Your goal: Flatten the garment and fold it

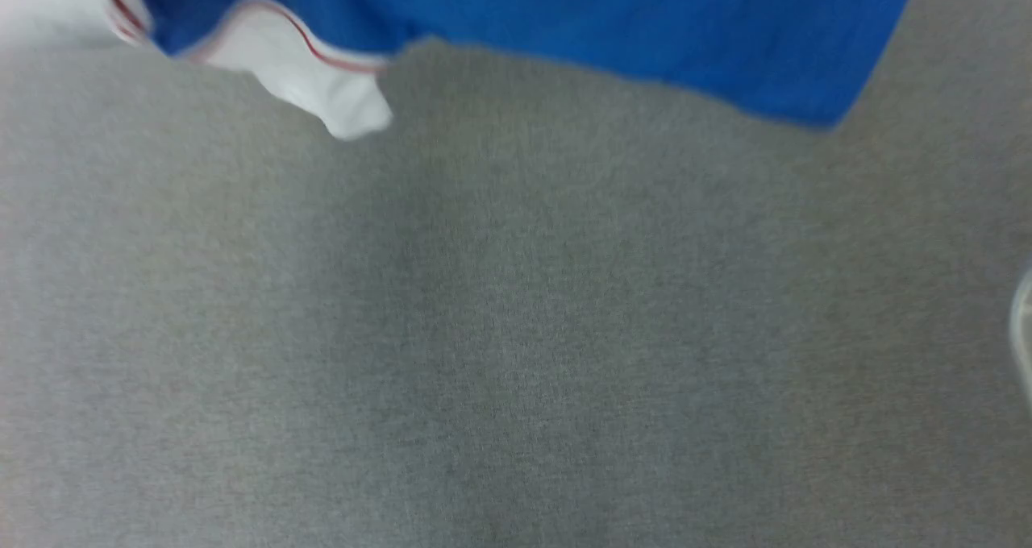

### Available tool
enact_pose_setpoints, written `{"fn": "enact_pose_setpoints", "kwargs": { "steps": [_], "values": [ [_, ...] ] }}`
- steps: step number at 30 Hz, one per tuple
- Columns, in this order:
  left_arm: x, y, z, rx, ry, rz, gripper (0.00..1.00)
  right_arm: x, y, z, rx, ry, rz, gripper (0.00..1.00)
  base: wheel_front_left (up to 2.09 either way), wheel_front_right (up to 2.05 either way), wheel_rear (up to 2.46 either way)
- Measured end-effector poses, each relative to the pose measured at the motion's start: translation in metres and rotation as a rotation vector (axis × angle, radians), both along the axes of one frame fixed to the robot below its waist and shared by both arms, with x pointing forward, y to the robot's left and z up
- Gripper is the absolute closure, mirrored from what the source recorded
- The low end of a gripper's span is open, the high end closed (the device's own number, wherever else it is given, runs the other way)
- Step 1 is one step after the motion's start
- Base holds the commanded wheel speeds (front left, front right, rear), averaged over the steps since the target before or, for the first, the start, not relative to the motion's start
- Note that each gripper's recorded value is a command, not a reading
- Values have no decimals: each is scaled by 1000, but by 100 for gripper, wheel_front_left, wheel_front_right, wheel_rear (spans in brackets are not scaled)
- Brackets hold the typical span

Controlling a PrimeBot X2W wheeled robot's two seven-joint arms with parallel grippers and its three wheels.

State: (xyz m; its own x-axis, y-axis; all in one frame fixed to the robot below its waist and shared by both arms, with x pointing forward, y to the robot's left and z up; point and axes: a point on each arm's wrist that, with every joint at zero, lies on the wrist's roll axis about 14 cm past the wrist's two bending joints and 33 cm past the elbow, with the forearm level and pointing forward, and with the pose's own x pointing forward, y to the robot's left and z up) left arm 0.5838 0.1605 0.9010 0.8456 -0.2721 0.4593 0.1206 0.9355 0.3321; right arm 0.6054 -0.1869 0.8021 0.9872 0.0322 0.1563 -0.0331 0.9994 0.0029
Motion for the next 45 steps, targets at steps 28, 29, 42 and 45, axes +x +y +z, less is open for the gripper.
{"fn": "enact_pose_setpoints", "kwargs": {
  "steps": [28,29,42,45],
  "values": [
    [137,6,-200,-85,109,-66,100,142,21,-186,-75,109,28,100,0,0,0],
    [137,6,-208,-86,121,-73,100,143,26,-193,-76,119,42,100,0,0,0],
    [55,-3,-278,-114,257,-193,100,64,29,-250,58,198,168,100,0,0,0],
    [19,-2,-291,-139,298,-182,100,26,17,-268,100,256,155,100,0,0,0]
  ]
}}
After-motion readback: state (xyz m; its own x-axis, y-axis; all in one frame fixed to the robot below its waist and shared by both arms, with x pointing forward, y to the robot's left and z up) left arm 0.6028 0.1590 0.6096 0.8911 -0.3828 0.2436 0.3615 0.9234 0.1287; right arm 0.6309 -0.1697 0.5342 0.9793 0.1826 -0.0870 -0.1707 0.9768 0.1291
